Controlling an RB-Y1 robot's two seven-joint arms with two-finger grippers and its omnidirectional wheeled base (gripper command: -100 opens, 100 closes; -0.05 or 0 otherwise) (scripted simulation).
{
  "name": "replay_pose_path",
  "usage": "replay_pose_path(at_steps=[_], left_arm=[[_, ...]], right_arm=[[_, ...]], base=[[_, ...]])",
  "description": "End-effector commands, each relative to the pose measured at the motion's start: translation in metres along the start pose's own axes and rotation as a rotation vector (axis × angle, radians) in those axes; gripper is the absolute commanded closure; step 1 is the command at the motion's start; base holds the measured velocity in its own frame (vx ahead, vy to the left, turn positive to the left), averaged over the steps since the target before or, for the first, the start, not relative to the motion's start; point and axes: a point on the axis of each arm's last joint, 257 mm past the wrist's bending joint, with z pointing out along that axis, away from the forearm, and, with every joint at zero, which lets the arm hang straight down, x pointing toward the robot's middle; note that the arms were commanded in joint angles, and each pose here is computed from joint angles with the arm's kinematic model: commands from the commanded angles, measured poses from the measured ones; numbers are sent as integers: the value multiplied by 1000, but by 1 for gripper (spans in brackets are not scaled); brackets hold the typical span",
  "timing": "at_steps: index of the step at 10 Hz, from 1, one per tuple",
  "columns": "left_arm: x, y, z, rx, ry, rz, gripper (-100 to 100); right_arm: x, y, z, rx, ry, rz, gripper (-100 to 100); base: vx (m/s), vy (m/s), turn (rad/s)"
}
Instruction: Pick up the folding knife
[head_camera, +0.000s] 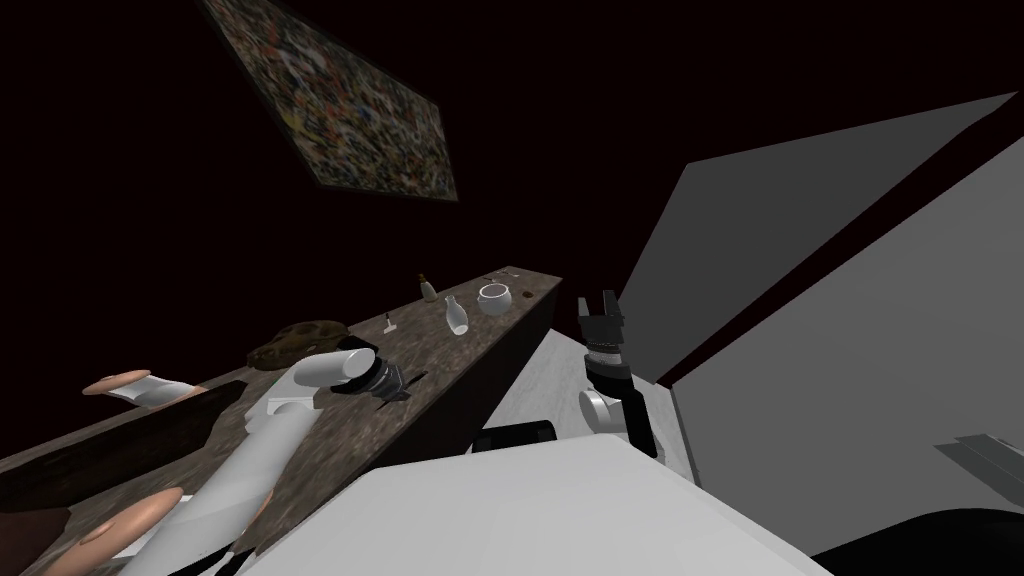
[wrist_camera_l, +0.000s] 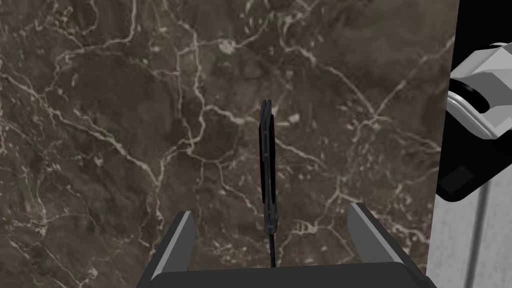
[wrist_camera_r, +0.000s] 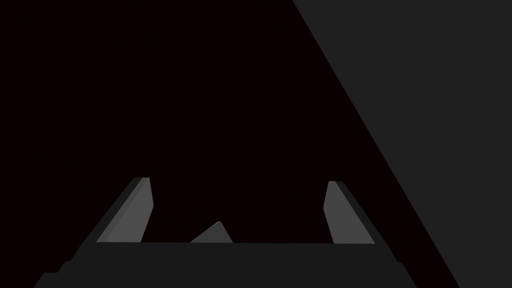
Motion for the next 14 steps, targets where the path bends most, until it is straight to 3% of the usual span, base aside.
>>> replay_pose_path(at_steps=[1,2,6,7,8,14], left_arm=[[0,0,0,0,0,0,-100],[0,0,1,2,1,1,100],[0,0,1,2,1,1,100],[0,0,1,2,1,1,0],[-17,-2,-3,-15,-39,-24,-100],[-71,7,-11,-86,-165,-114,-100]], right_arm=[[0,0,0,0,0,0,0],[0,0,0,0,0,0,0],[0,0,0,0,0,0,0],[0,0,0,0,0,0,0],[0,0,0,0,0,0,0],[0,0,0,0,0,0,0]], base=[[0,0,0],[0,0,0],[0,0,0],[0,0,0],[20,-22,-184],[33,-26,-150]])
